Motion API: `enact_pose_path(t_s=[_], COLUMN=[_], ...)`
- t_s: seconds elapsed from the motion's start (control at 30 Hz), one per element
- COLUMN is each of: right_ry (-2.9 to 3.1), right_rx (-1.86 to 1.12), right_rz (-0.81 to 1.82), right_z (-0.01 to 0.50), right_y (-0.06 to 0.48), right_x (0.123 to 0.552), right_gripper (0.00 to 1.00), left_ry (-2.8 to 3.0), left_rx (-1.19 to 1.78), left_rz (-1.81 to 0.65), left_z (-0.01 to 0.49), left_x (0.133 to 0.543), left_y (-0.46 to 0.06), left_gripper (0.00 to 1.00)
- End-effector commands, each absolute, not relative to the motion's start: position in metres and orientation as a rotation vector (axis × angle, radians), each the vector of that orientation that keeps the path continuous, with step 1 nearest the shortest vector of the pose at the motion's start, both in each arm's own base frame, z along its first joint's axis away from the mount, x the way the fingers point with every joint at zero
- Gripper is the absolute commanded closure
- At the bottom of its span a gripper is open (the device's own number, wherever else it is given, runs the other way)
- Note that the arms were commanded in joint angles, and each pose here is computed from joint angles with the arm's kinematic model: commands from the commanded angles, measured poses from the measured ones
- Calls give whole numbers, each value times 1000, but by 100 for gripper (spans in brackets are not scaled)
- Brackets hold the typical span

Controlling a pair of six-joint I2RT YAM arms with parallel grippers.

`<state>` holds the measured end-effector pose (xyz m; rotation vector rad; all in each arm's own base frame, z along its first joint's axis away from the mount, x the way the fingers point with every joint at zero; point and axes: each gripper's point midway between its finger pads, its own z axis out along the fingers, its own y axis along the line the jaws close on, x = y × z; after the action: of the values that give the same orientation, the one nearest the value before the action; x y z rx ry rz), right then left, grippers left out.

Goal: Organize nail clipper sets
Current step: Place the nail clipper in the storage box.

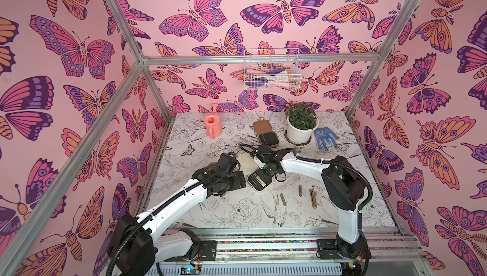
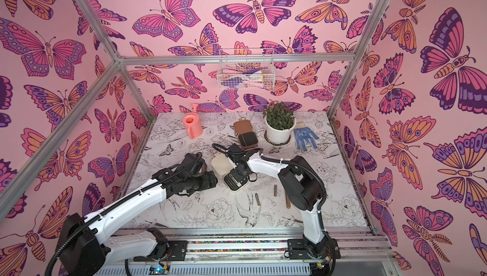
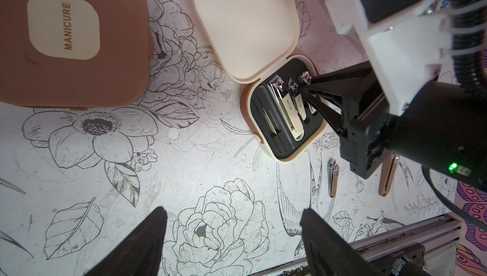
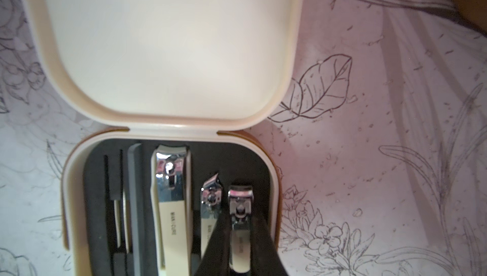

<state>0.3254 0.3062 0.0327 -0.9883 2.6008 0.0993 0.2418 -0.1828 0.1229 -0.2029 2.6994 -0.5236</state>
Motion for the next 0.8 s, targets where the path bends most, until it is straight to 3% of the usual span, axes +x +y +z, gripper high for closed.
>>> enact_pose_path(t_s=[0.0,0.77], right_ry=[2580,2733], right_rx=[-986,-1031], right_rz=[73,-65], right_z=[31,9], right_y=[308,284], right_x=[332,306], right_gripper=[95,95], left_ry=[2715,2718], left_rx=[-215,-217], left_rz=[-492,-496], left_z=[118,117], left_x=[242,241], left_y=[-177,-177], left_gripper=[18,18])
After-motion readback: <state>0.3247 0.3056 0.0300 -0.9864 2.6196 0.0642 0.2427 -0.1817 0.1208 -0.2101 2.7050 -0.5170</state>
